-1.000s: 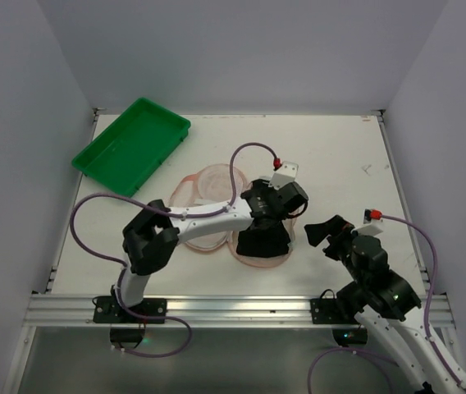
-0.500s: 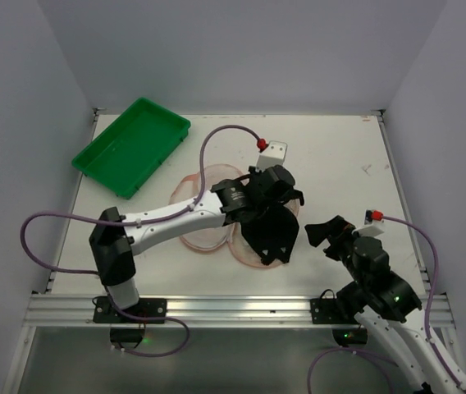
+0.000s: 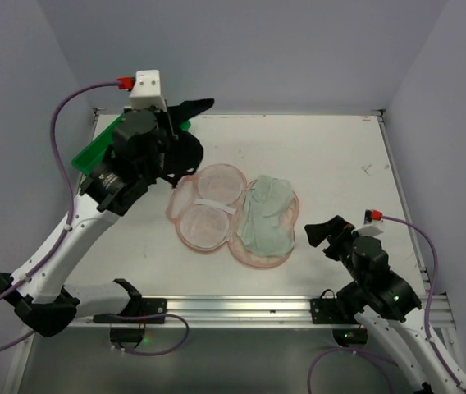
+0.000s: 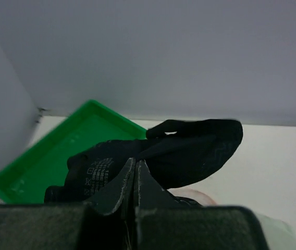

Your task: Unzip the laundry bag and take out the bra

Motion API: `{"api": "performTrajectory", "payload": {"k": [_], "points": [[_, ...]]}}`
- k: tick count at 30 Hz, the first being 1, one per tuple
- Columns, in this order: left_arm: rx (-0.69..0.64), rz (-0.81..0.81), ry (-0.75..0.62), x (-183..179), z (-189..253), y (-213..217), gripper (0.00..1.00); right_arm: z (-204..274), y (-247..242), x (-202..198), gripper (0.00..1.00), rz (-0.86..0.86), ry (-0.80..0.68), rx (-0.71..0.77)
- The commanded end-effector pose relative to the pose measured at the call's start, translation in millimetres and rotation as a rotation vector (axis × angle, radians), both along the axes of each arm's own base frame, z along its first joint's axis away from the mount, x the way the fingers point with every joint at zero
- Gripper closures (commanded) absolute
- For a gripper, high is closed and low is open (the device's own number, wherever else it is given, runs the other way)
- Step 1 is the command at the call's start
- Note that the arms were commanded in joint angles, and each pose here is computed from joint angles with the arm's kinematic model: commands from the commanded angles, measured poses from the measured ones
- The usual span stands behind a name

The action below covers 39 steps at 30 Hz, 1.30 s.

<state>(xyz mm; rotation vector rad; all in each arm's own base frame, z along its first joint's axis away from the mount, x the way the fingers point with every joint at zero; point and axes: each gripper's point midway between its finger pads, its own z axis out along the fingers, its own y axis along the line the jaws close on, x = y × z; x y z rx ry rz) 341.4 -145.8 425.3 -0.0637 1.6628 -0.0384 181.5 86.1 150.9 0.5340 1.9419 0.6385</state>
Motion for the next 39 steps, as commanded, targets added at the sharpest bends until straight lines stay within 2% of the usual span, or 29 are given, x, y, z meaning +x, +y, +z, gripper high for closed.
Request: {"api": "performTrajectory", "payload": {"k": [1, 2, 3, 5, 6, 13, 14, 17, 21, 25, 28, 33, 39], "points": [[0.235, 0.123, -0.125, 20.6, 29.1, 62.0, 1.0, -4.0, 0.9, 2.1, 0.02, -0.009, 0.026, -0.002], [0.256, 0.096, -0.137, 29.4, 29.7, 66.8, 1.0, -3.5, 2.5, 2.6, 0.02, 0.0, 0.028, -0.006], [0.276, 0.156, -0.132, 40.5, 30.7, 98.6, 1.0, -6.6, 5.2, 2.5, 0.02, 0.014, 0.046, -0.013], [0.33, 0.115, -0.113, 65.8, 20.8, 112.0, 1.0, -6.5, 8.9, 3.6, 0.02, 0.031, 0.053, -0.018], [0.354, 0.168, -0.097, 74.5, 19.4, 141.6, 1.0, -10.1, 12.3, 3.6, 0.02, 0.052, 0.071, -0.029], [0.596, 0.197, 0.013, 143.5, -32.5, 202.2, 1.0, 0.7, 20.3, 13.1, 0.02, 0.109, 0.069, -0.104], [0.601, 0.18, 0.045, 157.9, -51.1, 205.1, 1.0, 6.6, 22.4, 15.7, 0.02, 0.116, 0.056, -0.103], [0.593, 0.157, 0.012, 181.1, -54.4, 213.5, 1.0, 3.6, 28.5, 20.7, 0.02, 0.134, 0.081, -0.116], [0.595, 0.09, 0.004, 206.3, -66.3, 204.1, 1.0, -6.8, 36.1, 26.8, 0.02, 0.145, 0.127, -0.121], [0.625, 0.02, 0.102, 231.8, -119.3, 200.3, 1.0, -11.2, 43.4, 30.7, 0.02, 0.158, 0.15, -0.106], [0.624, -0.015, 0.175, 240.7, -155.2, 199.3, 1.0, -10.8, 44.8, 33.3, 0.02, 0.161, 0.145, -0.111], [0.668, 0.024, 0.248, 231.2, -177.7, 210.4, 1.0, -9.7, 45.3, 36.9, 0.02, 0.165, 0.142, -0.13], [0.725, 0.049, 0.259, 209.2, -155.9, 218.1, 1.0, -14.1, 53.4, 39.2, 0.02, 0.198, 0.153, -0.123]]}}
